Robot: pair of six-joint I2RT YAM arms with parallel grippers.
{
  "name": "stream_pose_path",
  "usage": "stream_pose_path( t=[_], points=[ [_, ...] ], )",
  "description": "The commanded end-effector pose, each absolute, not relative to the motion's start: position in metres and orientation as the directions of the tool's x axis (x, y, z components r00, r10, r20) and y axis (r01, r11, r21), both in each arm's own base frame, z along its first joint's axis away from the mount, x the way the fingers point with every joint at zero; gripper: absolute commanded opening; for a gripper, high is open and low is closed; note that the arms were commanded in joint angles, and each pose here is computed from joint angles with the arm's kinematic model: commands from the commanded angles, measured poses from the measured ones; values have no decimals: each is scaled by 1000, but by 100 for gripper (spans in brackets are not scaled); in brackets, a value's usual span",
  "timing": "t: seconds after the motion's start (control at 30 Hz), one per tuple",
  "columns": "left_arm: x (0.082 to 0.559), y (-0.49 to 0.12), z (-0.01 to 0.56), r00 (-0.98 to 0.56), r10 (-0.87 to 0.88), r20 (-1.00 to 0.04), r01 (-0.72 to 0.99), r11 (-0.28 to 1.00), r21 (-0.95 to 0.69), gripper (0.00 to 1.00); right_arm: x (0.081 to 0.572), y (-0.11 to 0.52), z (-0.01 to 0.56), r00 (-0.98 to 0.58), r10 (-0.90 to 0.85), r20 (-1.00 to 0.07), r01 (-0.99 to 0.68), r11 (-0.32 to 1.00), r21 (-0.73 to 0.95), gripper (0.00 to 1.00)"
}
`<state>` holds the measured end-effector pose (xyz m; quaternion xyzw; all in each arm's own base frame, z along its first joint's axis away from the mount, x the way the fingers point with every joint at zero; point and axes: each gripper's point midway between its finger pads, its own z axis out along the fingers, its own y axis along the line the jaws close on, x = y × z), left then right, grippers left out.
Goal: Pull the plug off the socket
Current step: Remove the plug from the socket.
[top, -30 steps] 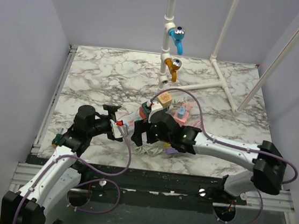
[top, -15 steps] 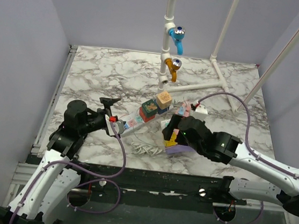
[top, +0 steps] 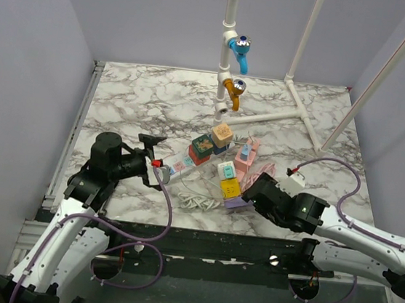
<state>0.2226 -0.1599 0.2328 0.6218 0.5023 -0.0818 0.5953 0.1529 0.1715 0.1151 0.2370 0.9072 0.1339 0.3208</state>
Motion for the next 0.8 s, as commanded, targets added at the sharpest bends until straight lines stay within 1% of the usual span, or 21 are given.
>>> stream_pose_path(
  t=[0.0,0.1,0.23,0.4,0.5,0.53,0.63,0.67,0.73,0.77],
  points=[
    [207,-164,235,536,514,-670,720,137,681,99,182,168,117,-538,648,-540,445,762,471,93],
    [203,-164,231,552,516,-655,714,113,691,98,196,158,105,-520,659,-544,502,751,430,91],
    [203,-164,230,560,519,-646,708,106,698,99,208,152,94,-493,691,-529,541,720,436,89],
    [203,-165,231,573,516,-637,700,96,708,99,206,149,78,-500,695,-516,559,715,421,87],
    [204,-168,233,578,509,-638,699,94,709,99,203,150,66,-510,697,-503,575,712,402,84],
    [204,-170,234,582,503,-639,699,91,709,99,202,150,62,-511,700,-498,581,709,400,82],
    [199,-178,240,596,477,-646,705,73,705,99,198,146,51,-502,713,-489,608,693,387,71],
    [196,-183,243,605,461,-649,709,60,703,99,197,144,50,-495,717,-490,612,689,389,68],
    [187,-196,247,608,427,-669,732,25,681,99,197,140,52,-476,727,-495,612,678,407,59],
    [180,-203,246,611,410,-677,745,-9,667,99,197,138,54,-462,735,-496,614,669,419,55]
  ],
)
